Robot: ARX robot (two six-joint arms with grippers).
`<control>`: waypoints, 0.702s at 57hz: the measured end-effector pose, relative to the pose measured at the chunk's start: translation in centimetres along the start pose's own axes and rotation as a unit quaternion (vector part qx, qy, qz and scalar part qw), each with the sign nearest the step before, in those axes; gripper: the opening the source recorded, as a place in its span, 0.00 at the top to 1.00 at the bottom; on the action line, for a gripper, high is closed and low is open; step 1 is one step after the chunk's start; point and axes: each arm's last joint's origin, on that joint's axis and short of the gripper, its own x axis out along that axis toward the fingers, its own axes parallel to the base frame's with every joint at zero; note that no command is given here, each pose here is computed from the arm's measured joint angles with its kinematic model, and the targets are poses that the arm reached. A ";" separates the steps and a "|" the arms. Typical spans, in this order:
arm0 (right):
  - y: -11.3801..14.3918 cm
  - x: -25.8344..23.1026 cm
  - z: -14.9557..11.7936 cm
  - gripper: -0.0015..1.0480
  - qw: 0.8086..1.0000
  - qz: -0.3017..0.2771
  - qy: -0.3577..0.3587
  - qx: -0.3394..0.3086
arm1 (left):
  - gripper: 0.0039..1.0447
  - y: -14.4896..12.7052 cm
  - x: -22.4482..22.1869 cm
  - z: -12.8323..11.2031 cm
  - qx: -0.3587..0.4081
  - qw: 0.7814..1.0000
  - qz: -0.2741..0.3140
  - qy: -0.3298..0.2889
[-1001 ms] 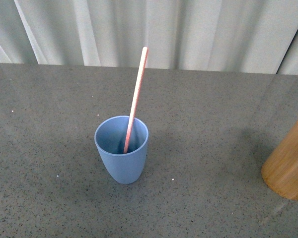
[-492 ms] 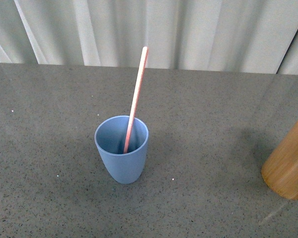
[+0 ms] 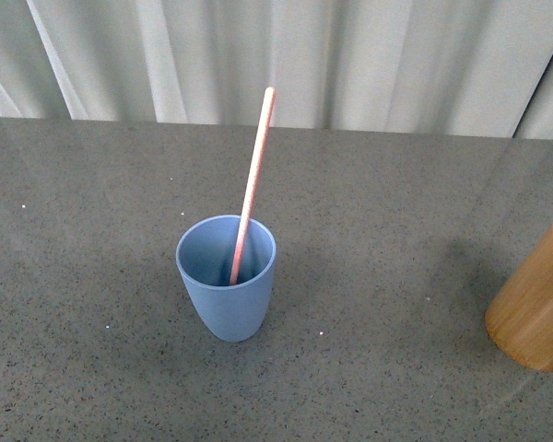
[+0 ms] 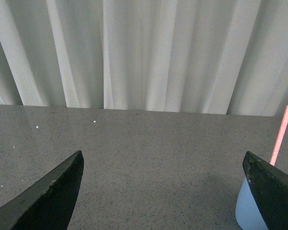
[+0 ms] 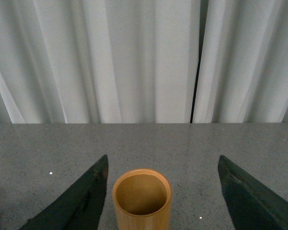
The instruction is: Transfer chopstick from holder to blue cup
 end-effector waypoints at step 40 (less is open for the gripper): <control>0.0 0.0 0.0 0.10 1.000 0.000 0.000 0.000 | 0.06 0.0 0.0 0.0 0.000 1.000 0.000 0.000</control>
